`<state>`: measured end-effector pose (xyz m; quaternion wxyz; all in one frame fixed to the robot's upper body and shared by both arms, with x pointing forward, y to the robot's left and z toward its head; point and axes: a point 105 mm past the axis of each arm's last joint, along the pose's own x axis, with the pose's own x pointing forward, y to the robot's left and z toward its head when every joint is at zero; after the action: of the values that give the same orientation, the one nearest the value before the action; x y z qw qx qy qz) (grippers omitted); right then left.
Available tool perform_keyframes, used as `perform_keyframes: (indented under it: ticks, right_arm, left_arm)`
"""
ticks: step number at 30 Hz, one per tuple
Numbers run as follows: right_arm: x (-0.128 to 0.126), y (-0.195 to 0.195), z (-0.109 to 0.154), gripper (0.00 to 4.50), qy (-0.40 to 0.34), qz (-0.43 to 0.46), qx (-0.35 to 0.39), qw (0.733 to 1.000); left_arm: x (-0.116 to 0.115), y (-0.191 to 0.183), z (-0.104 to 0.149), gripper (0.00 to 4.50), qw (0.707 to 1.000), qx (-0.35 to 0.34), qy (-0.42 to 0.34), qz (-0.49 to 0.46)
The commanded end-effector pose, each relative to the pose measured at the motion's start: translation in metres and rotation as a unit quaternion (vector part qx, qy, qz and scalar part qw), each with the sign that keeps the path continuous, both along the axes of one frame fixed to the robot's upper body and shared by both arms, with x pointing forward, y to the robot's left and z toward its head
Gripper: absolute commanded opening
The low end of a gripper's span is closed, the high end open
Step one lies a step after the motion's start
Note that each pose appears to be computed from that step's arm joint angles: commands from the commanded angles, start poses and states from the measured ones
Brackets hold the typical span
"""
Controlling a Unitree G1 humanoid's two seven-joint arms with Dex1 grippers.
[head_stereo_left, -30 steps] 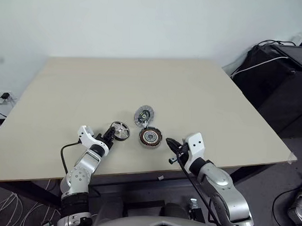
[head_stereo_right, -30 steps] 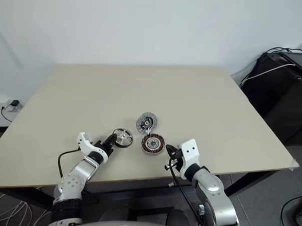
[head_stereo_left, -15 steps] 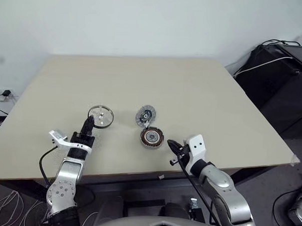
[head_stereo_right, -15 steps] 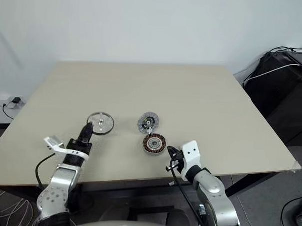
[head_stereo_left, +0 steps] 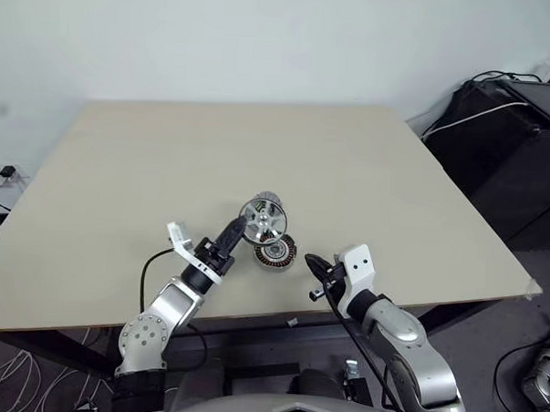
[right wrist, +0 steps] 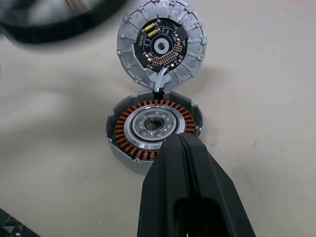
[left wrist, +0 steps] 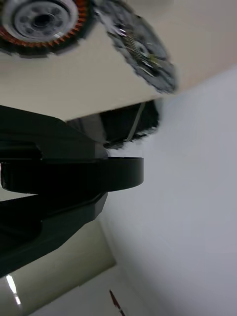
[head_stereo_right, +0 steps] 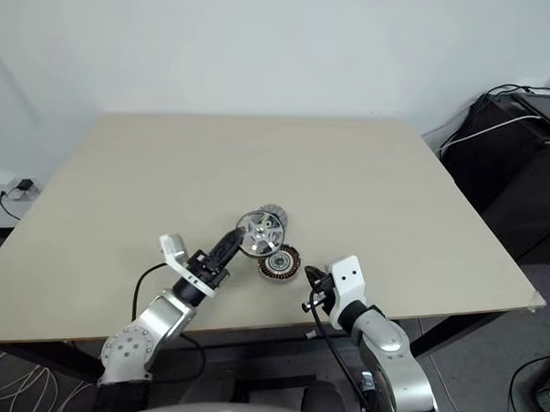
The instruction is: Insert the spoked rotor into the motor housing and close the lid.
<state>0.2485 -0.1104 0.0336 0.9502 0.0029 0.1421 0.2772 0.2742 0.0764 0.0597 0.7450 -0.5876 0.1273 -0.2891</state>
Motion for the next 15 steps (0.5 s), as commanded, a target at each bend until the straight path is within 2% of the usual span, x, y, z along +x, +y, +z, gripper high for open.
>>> perform_keyframes:
  ticks: [1, 6, 15]
  right_arm:
    - [0.002, -0.003, 0.013, 0.0, -0.028, -0.008, 0.003, 1.0]
    - [0.001, -0.005, 0.013, 0.0, -0.029, -0.015, 0.002, 0.999]
    - [0.0, -0.006, 0.015, 0.0, -0.032, -0.02, 0.001, 0.999]
  left_arm:
    - [0.004, -0.014, -0.008, 0.48, 0.999, 0.024, 0.01, -0.024]
    - [0.007, -0.023, -0.026, 0.48, 0.998, 0.036, 0.042, -0.036]
    - [0.015, -0.038, -0.032, 0.48, 0.997, 0.024, 0.054, -0.041]
